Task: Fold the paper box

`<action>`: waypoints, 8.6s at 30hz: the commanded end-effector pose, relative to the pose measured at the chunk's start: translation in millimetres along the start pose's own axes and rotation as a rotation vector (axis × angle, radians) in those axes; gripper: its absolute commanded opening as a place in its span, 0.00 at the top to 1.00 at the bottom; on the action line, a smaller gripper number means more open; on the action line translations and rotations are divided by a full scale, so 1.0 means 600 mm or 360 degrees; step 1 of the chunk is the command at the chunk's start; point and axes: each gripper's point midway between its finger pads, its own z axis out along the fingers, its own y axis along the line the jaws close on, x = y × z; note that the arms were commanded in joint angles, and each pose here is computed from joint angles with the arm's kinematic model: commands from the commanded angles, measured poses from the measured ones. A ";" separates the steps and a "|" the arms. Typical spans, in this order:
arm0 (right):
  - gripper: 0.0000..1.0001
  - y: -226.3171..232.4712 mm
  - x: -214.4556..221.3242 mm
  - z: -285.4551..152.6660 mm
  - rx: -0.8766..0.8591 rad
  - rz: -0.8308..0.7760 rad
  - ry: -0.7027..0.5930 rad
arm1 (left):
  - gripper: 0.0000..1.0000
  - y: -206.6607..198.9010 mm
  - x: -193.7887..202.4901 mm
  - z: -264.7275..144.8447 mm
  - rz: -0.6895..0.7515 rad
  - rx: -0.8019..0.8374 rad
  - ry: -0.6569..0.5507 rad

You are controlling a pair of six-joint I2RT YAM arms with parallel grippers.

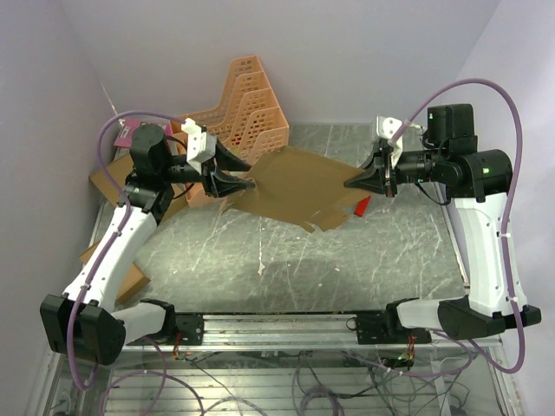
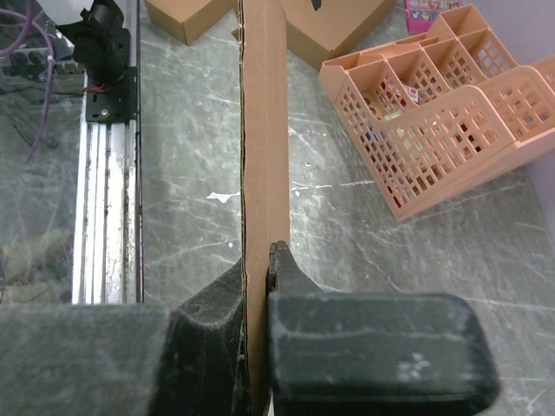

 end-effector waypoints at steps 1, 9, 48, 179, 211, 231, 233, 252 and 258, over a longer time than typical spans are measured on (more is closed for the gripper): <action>1.00 0.009 -0.021 -0.004 -0.0034 -0.0035 -0.0065 | 0.49 -0.003 -0.008 0.007 0.0044 0.0041 -0.0016; 1.00 0.009 -0.022 -0.002 -0.0051 -0.0031 -0.0076 | 0.53 -0.011 -0.004 0.012 0.0036 0.0097 -0.0023; 1.00 -0.095 -0.057 -0.043 0.0365 -0.0039 -0.0006 | 0.36 0.133 -0.007 -0.302 -0.0336 -0.1672 -0.0385; 1.00 -0.054 -0.152 -0.146 0.0106 0.0176 -0.0565 | 0.51 -0.014 -0.112 -0.072 -0.0552 -0.0027 -0.0714; 1.00 -0.052 -0.144 -0.144 0.0094 0.0185 -0.0554 | 0.79 0.007 -0.125 -0.066 -0.0459 -0.0044 -0.0776; 1.00 -0.047 -0.140 -0.142 0.0088 0.0188 -0.0548 | 0.71 0.002 -0.140 -0.066 -0.0466 -0.0021 -0.0789; 1.00 -0.047 -0.139 -0.142 0.0086 0.0191 -0.0548 | 0.71 0.002 -0.141 -0.066 -0.0465 -0.0017 -0.0785; 1.00 -0.066 -0.094 -0.141 0.0146 0.0236 -0.0547 | 0.34 0.024 -0.109 -0.233 -0.0516 -0.0730 -0.0994; 1.00 -0.070 -0.073 -0.141 0.0197 0.0260 -0.0558 | 0.35 0.061 -0.148 -0.240 -0.0576 -0.0839 -0.0916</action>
